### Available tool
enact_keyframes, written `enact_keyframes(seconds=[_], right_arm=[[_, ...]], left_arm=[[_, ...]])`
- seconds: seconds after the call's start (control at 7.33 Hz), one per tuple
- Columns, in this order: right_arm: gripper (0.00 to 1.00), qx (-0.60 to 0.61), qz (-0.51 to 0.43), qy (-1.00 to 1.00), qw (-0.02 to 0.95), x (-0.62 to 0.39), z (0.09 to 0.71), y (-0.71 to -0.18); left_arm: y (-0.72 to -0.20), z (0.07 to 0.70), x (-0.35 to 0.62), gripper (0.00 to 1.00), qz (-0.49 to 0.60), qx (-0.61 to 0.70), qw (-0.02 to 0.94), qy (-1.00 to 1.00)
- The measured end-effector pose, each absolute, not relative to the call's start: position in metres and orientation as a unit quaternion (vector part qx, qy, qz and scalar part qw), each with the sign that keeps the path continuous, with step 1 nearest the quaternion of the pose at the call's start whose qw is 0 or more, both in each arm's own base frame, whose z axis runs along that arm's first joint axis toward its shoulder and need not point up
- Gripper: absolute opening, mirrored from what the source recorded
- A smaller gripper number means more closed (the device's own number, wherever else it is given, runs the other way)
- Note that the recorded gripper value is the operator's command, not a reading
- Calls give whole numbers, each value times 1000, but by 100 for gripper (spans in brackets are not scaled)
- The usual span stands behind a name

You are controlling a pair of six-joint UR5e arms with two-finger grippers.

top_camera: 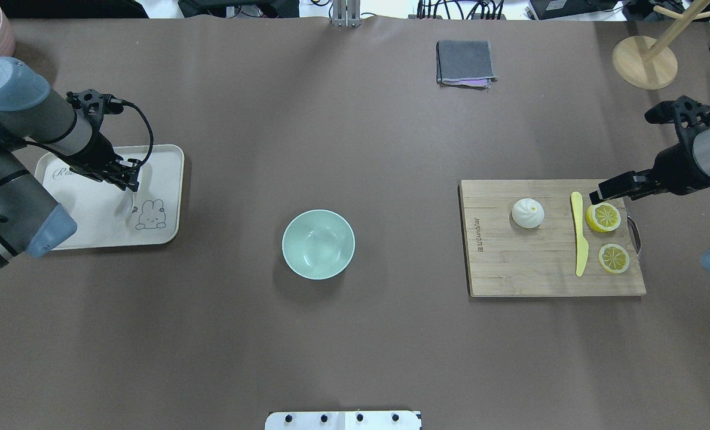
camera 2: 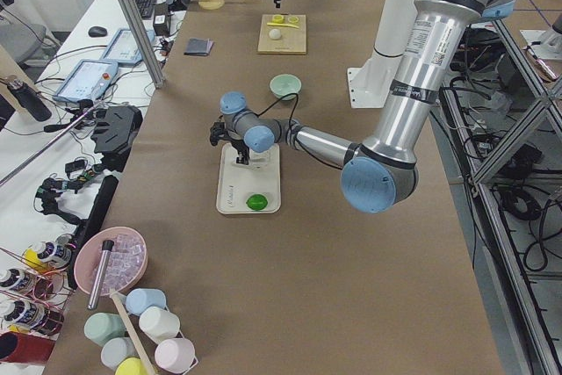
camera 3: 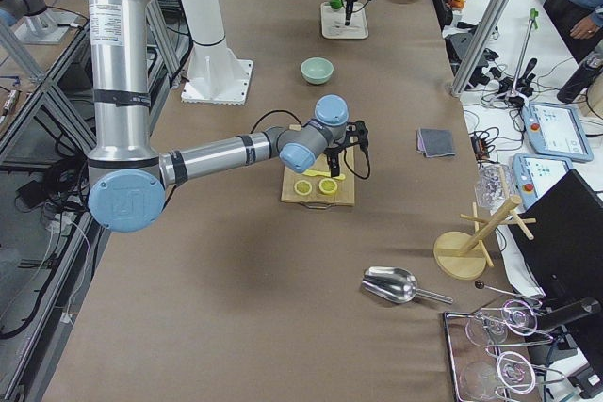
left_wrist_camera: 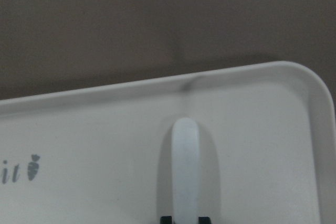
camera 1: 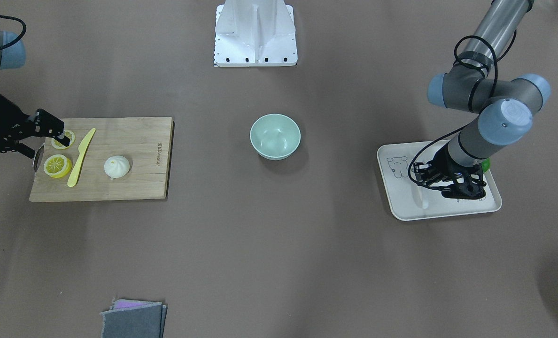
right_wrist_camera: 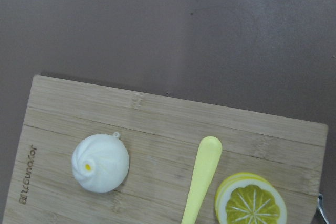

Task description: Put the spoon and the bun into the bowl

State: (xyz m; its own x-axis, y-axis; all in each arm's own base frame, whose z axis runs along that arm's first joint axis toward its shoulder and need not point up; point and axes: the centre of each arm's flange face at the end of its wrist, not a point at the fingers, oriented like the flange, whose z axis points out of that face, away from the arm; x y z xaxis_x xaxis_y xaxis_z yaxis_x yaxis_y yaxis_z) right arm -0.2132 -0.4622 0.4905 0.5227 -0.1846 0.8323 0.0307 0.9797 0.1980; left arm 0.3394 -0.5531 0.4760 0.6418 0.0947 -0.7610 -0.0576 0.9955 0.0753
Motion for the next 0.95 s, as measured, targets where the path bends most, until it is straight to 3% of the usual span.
enact_keyframes(seconds=[0.41, 0.82, 0.95], right_arm=[[98, 85, -38, -482, 871, -250, 464, -462], [96, 97, -44, -464, 879, -292, 458, -452], [95, 99, -47, -458, 882, -301, 460, -448]], left_arm=[[-544, 341, 371, 0, 22, 36, 867, 496], [-492, 229, 475, 0, -3, 34, 845, 533], [-477, 216, 495, 67, -4, 35, 843, 536]])
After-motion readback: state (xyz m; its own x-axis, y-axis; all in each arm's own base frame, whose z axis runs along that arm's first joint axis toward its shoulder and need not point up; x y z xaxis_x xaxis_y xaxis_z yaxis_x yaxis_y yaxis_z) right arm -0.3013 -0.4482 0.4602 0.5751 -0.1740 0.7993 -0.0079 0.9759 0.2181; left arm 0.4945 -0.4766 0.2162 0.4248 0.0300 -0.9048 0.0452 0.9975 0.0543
